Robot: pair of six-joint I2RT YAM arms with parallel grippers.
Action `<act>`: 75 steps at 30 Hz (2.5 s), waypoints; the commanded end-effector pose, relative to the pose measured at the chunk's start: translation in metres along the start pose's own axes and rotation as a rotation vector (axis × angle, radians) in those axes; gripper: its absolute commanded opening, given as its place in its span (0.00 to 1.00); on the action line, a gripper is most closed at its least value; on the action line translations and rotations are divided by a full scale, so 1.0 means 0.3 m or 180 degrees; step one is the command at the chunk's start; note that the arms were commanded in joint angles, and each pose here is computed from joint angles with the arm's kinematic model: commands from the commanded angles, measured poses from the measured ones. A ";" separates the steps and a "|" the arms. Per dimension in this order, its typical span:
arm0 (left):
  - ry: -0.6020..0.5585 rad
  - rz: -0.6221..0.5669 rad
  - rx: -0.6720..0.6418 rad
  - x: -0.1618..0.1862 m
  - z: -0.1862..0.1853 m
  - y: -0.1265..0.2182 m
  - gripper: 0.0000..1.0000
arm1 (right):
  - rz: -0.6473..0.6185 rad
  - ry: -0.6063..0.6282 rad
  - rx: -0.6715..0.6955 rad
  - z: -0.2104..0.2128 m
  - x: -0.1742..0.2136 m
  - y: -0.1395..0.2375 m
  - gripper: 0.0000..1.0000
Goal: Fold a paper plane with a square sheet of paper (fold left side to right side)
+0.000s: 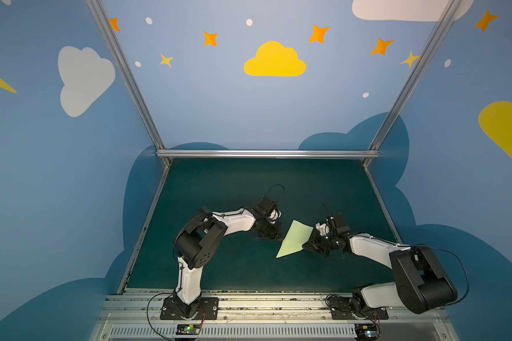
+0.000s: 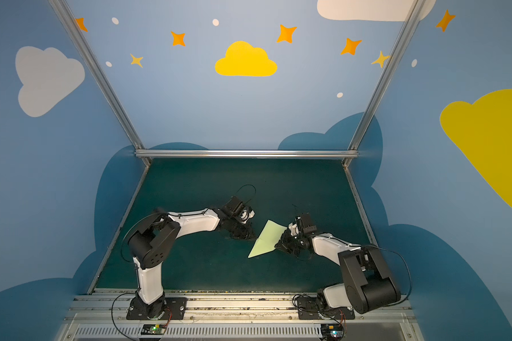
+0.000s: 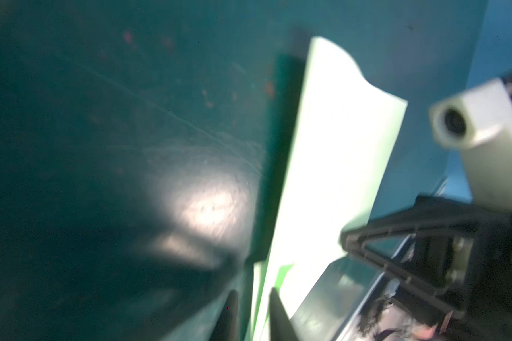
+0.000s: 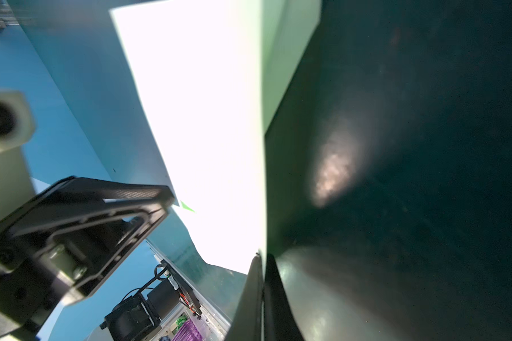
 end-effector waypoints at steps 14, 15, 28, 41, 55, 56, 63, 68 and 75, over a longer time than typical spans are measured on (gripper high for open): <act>-0.1324 -0.0677 -0.0808 0.168 -0.171 0.060 0.59 | -0.0068 0.0155 0.0034 0.136 0.059 0.088 0.00; -0.1389 -0.0682 -0.0829 0.176 -0.182 0.050 0.59 | -0.0059 0.0155 0.0045 0.135 0.062 0.085 0.00; -0.1894 -0.0811 -0.1351 0.190 -0.200 -0.033 0.57 | -0.0054 0.0128 0.0087 0.126 0.074 0.084 0.00; -0.2123 -0.0738 -0.1328 0.186 -0.215 -0.062 0.54 | -0.0026 0.0129 0.0048 0.131 0.072 0.077 0.00; -0.2228 -0.0697 -0.1404 0.187 -0.203 -0.086 0.33 | -0.0003 0.0122 0.0030 0.131 0.072 0.072 0.00; -0.2237 -0.0691 -0.1391 0.188 -0.205 -0.086 0.32 | 0.0002 0.0117 0.0028 0.132 0.072 0.071 0.00; -0.2269 -0.0615 -0.1337 0.196 -0.206 -0.095 0.17 | 0.0020 0.0109 0.0024 0.133 0.068 0.063 0.00; -0.2286 -0.0565 -0.1286 0.196 -0.215 -0.102 0.09 | 0.0020 0.0110 0.0042 0.131 0.064 0.059 0.00; -0.2324 -0.0530 -0.1242 0.192 -0.232 -0.092 0.07 | 0.0028 0.0113 0.0066 0.131 0.052 0.059 0.00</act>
Point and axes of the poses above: each gripper's point midway between its finger pads, its own y axis back along the fingers, its own z axis along the line the jaws close on, x = y × z, the point moved 6 cm from there along y, back along the fingers, and after that the axes turned 9 degrees about -y, right-handed, at the moved point
